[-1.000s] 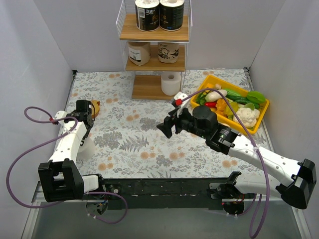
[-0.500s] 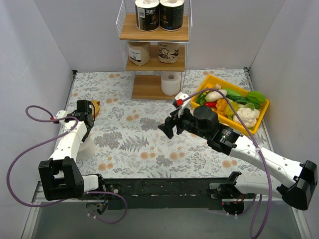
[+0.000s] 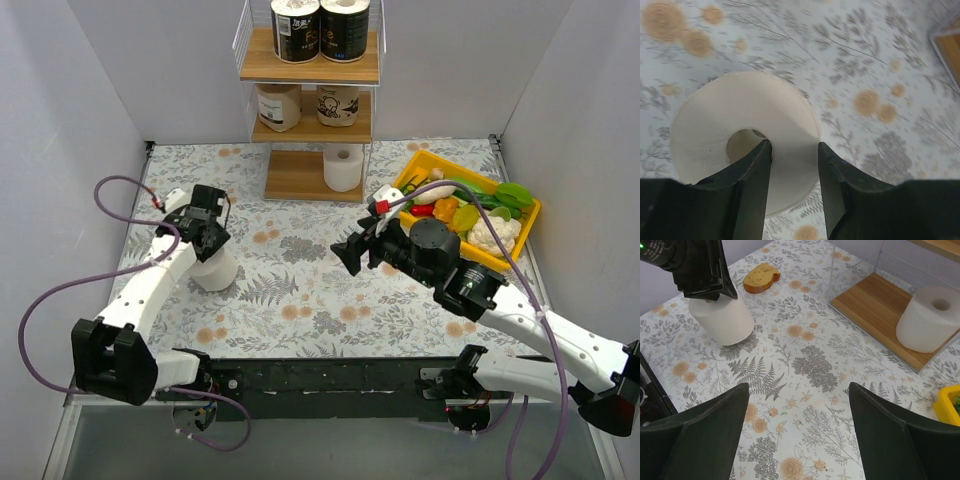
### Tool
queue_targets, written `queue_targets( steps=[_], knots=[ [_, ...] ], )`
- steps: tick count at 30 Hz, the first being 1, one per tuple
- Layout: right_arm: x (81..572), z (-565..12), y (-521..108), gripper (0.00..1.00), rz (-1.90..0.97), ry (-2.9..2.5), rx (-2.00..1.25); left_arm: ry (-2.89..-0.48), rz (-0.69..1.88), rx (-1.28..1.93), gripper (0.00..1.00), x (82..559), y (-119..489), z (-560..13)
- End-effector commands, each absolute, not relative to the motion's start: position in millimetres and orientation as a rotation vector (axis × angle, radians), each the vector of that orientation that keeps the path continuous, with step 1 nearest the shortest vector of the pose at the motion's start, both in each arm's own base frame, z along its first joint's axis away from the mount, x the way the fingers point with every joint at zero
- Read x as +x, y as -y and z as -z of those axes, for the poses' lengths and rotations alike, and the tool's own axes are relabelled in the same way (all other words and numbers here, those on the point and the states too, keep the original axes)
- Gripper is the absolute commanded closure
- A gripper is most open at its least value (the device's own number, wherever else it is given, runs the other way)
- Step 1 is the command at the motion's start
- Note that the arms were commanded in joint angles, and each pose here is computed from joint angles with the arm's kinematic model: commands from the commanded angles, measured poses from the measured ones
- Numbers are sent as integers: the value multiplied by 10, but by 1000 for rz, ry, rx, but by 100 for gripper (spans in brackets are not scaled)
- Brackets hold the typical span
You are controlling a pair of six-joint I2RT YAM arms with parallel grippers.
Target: Place and organize the paper towels onto the shelf
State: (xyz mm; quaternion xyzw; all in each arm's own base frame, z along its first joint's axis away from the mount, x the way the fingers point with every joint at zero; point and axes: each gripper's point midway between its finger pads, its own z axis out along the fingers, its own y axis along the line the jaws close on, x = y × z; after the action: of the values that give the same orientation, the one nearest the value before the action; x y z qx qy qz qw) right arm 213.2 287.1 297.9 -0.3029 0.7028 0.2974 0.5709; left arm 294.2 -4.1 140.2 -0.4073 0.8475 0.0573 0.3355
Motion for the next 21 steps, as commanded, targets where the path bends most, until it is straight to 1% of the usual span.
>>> queue_targets(
  steps=[1, 7, 14, 16, 17, 18, 21],
  knots=[
    [2180, -3119, -2568, 12, -613, -1597, -605, -2253, 27, -883, 100, 3176, 726, -1703],
    [2155, -3148, -2266, 11, -555, -1565, -521, -2325, 185, -658, 100, 3350, 1564, -1727],
    [2168, -3077, -2124, 11, -498, -1582, -497, -2365, 234, -498, 100, 3510, 2091, -1625],
    [2187, -3054, -2108, 11, -488, -1592, -481, -2381, 273, -457, 97, 3517, 2210, -1602],
    [2197, -3041, -2108, 11, -482, -1596, -480, -2392, 284, -436, 94, 3510, 2243, -1572],
    [2204, -3039, -2112, 11, -476, -1599, -484, -2401, 303, -392, 87, 3498, 2283, -1570],
    [2232, -3071, -2123, 11, -458, -1614, -489, -2404, 416, -302, 76, 3481, 2450, -1632]
  ],
)
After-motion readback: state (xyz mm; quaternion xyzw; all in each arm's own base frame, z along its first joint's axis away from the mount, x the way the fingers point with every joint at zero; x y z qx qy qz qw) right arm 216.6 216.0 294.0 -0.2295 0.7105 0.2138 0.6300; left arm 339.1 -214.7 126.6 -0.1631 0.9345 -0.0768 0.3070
